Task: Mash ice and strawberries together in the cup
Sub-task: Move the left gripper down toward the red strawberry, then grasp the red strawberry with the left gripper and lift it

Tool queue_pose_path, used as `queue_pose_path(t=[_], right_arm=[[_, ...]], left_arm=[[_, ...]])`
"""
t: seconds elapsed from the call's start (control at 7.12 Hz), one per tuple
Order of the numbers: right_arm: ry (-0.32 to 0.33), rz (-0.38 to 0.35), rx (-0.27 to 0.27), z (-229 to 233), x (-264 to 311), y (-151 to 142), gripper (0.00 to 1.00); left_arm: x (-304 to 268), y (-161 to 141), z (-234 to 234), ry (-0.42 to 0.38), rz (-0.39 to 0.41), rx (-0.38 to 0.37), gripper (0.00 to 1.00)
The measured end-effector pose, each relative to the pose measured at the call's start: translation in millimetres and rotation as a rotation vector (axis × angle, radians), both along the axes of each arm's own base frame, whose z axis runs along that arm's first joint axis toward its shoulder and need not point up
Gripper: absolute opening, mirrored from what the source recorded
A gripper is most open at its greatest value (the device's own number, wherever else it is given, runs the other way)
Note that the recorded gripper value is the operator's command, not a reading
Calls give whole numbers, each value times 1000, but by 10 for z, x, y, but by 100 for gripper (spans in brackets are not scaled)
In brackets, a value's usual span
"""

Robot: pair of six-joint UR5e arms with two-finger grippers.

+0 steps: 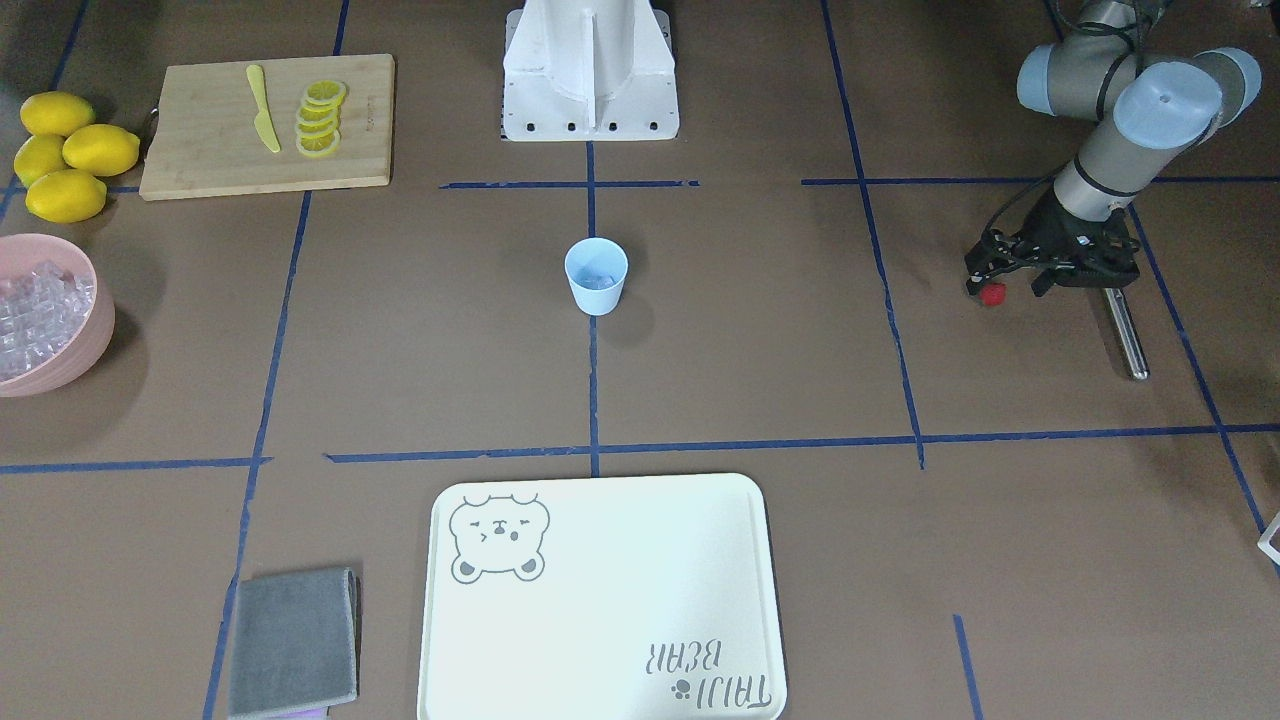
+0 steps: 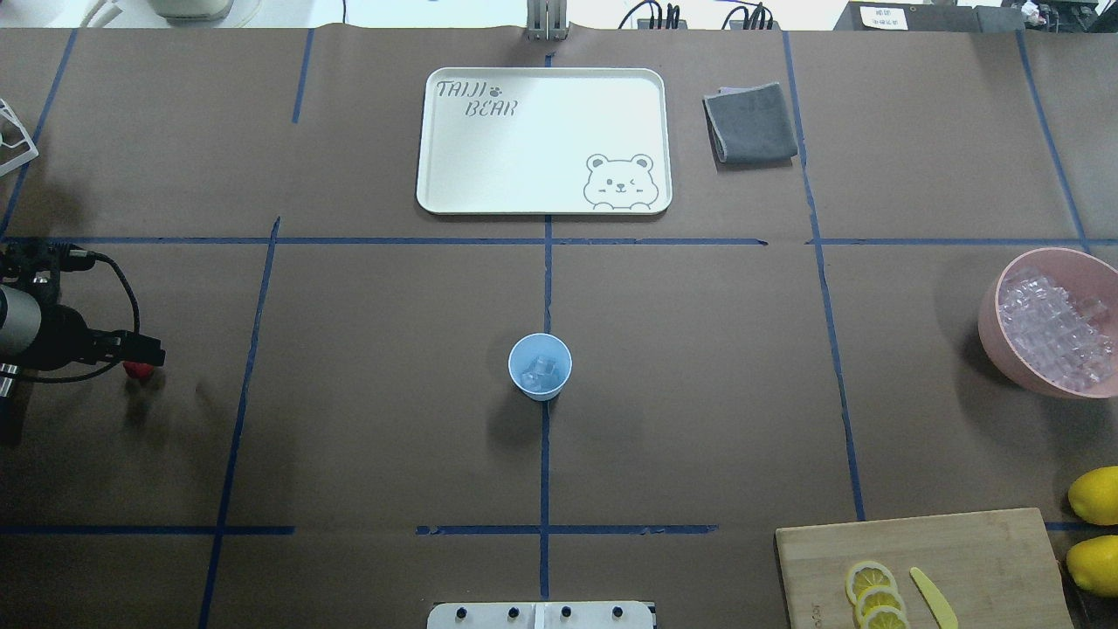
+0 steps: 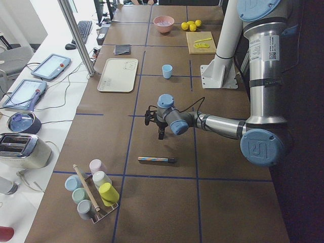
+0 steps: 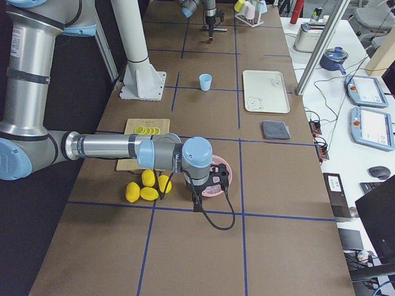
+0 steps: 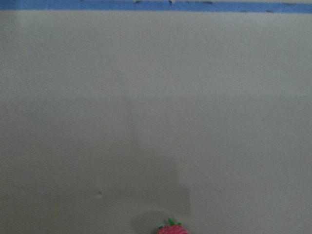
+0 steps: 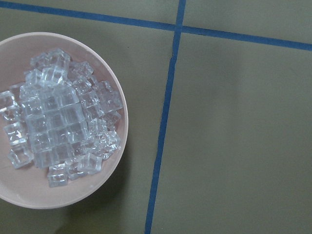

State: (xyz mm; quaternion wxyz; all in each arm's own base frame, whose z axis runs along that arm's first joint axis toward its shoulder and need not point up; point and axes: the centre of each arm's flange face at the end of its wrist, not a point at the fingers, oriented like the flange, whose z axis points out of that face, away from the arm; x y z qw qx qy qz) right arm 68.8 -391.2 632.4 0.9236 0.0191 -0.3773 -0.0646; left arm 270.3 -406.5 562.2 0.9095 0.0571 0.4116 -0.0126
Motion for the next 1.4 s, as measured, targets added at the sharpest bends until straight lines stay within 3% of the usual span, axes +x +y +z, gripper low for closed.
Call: queue_pose_path(t=[0.14,0.42,0.98,1.4], right_arm=[[0,0,0,1,0,-1,100],[0,1,-1,3,0,1,100],[0,1,2,-10,0,-4,100],[0,1,5,-26,0,-6,100]], left_arm=[[11,-3,4,-1,1,-2,9],[17,-5,16,-5,4,-3,1],[39,-32,-113,5,11,10,0],[121,-142,-872,-9,3,-10,0]])
